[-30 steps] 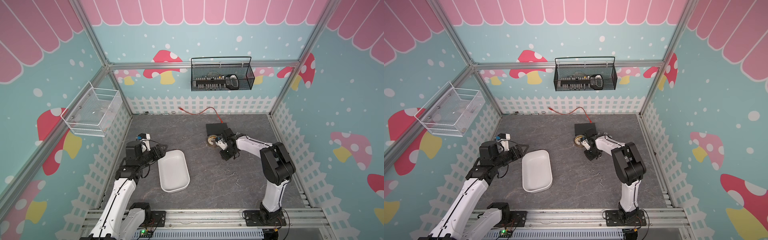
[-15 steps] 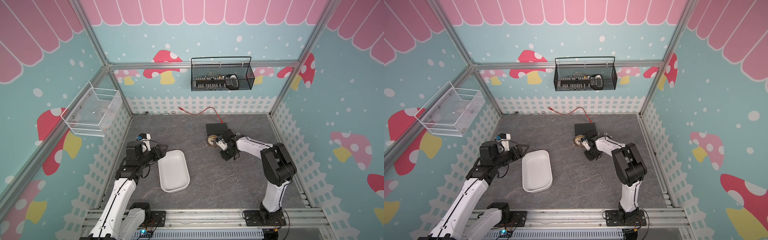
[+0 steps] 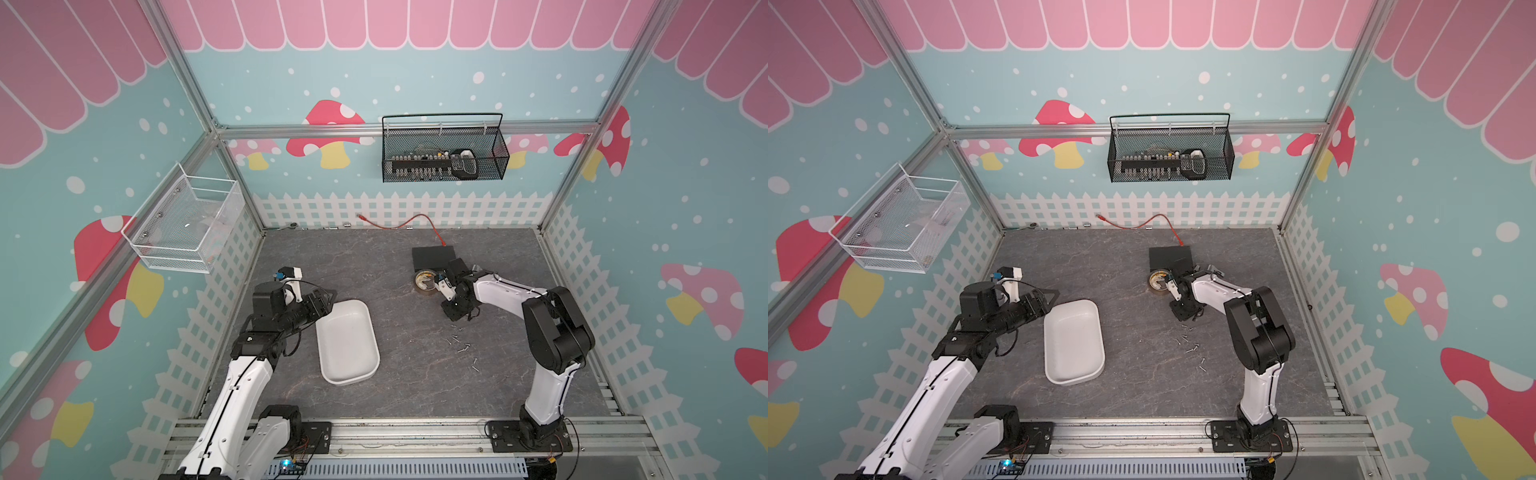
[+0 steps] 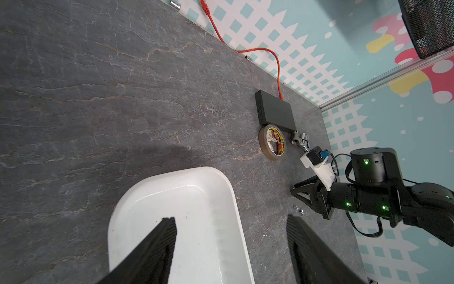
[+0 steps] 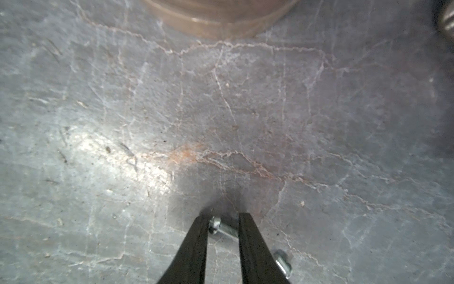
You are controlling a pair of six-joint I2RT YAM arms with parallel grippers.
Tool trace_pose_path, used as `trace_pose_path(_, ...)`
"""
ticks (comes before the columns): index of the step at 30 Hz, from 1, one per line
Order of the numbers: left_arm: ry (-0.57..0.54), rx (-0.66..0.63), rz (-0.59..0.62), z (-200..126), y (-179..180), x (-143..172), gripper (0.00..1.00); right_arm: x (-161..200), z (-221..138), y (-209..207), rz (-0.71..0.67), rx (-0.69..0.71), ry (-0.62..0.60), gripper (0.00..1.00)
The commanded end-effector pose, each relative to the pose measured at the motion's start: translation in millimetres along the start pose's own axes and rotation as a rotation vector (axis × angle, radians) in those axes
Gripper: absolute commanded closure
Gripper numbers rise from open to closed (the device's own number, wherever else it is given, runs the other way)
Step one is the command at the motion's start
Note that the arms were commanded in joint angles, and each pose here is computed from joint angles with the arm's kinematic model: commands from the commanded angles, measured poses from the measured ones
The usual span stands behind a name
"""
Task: Put the screws on the desktop into the storage box
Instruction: Pick up the screw from the center of the board.
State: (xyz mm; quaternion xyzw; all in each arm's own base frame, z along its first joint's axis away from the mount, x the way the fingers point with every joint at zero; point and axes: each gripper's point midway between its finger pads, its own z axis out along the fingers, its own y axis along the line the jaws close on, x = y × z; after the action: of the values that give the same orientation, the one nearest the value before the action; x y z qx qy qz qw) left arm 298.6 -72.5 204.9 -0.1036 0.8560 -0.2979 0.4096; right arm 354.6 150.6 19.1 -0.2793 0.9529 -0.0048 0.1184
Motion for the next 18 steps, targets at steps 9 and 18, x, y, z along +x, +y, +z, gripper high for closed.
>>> trace_pose_path(9,0.022,-0.012,0.006,3,4,7,0.24,17,1,-14,0.086,0.001,0.05,0.98)
trace_pose_path(18,0.019,-0.01,0.006,2,3,7,0.24,-28,-50,0,0.105,-0.117,-0.166,1.0)
